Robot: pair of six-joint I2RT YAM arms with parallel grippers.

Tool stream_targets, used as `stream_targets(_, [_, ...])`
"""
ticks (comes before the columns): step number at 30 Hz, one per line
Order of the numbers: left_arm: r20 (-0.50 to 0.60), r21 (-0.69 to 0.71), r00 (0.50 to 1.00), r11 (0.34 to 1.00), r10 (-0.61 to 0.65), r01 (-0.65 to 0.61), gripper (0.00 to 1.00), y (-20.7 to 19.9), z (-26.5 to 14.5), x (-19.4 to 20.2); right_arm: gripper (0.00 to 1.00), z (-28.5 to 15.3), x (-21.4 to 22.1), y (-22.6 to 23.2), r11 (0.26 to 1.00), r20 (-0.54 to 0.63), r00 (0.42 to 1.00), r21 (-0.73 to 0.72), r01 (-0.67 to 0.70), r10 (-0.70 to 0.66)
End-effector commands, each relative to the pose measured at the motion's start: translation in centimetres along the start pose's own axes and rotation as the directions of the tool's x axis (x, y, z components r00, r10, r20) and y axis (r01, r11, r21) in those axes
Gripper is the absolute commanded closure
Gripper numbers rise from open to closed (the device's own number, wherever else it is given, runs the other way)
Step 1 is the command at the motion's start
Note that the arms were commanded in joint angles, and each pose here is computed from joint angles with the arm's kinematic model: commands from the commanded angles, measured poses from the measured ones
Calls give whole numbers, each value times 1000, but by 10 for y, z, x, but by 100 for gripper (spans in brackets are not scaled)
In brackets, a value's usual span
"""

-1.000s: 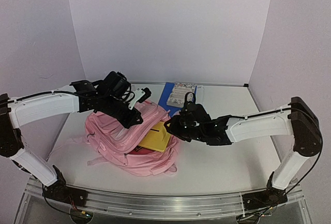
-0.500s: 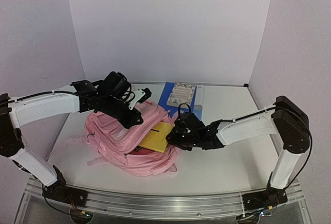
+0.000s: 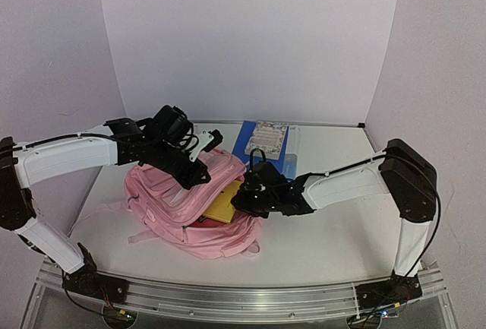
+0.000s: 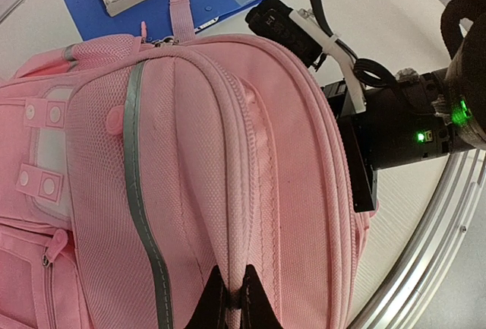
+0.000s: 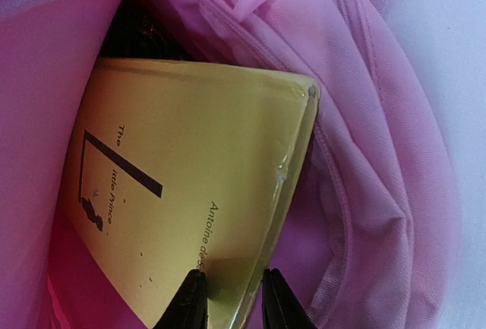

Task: Pack the student bag
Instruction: Place the book in the student bag.

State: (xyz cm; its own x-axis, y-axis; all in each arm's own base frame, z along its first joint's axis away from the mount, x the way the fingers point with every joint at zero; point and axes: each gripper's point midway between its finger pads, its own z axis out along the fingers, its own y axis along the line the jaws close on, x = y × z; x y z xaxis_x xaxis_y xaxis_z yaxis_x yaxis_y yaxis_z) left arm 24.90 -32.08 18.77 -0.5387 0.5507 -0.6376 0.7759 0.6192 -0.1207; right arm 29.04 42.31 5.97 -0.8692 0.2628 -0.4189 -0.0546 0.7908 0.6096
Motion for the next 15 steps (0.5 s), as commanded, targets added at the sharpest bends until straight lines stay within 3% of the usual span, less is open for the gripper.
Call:
stream_targets(1, [194, 37, 980, 998, 41, -49, 100, -9, -16, -52, 76, 10, -11, 45, 991, 8, 1000, -137, 3, -2])
stream_targets(8, [185, 48, 982, 998, 38, -48, 100, -11, -13, -50, 80, 30, -13, 72, 976, -4, 1000, -216, -6, 5])
stream_targets(15, [180, 38, 983, 998, 35, -43, 100, -9, -11, -49, 77, 16, -20, 65, 980, 43, 999, -201, 5, 4])
